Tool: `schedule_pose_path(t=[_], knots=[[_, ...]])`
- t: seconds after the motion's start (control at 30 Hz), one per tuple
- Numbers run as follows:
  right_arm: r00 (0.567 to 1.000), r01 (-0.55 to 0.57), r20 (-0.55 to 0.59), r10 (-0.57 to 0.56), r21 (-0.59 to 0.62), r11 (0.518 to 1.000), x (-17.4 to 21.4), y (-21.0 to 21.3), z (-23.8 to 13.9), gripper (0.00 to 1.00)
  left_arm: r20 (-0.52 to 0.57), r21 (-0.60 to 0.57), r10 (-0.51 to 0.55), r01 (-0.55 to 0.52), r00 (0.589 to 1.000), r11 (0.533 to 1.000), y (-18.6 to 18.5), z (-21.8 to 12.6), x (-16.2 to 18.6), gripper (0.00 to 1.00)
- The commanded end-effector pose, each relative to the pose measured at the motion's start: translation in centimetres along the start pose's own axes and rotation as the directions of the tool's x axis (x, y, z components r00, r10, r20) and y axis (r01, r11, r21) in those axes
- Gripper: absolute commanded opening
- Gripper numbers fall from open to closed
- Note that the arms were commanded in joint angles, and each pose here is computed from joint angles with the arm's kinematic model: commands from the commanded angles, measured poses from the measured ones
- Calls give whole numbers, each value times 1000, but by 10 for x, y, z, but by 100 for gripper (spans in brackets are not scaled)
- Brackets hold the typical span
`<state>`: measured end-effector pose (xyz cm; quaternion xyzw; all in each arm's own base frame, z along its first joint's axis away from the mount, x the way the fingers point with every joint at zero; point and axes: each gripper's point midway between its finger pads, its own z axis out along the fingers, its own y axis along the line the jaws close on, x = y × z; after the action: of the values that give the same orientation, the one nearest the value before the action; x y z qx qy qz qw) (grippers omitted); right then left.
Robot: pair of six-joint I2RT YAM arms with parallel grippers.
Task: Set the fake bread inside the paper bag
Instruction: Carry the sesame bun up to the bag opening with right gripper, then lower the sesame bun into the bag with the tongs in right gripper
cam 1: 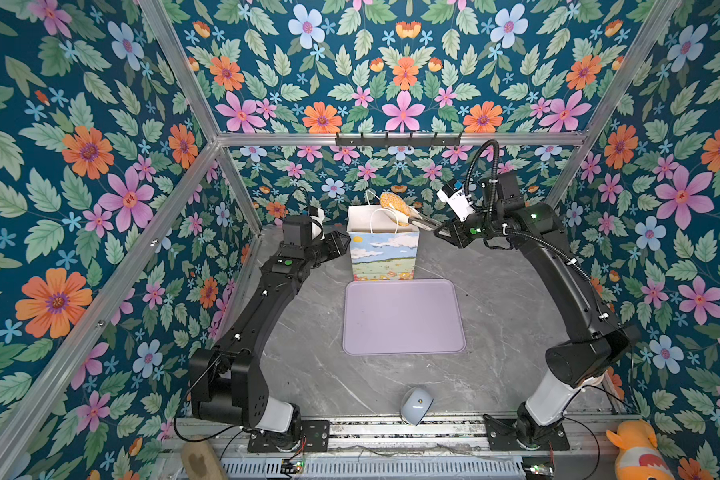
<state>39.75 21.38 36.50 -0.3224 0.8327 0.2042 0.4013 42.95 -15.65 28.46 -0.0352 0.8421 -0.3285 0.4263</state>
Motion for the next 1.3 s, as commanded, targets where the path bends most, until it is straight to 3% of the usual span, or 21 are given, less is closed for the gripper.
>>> schedule_pose_path(t=[0.0, 0.37, 1.27], knots=[[995, 65, 77, -67, 22, 998, -19, -2, -10, 27, 21, 22, 11, -12, 1000, 1000, -6, -1, -8, 50], [994, 67, 87, -69, 31, 997, -22, -7, -18, 27, 24, 30, -1, 0, 1000, 1000, -8, 0, -10, 50], [996, 85, 9, -84, -96, 992, -6, -8, 31, 27, 24, 20, -1, 0, 1000, 1000, -7, -2, -10, 50]])
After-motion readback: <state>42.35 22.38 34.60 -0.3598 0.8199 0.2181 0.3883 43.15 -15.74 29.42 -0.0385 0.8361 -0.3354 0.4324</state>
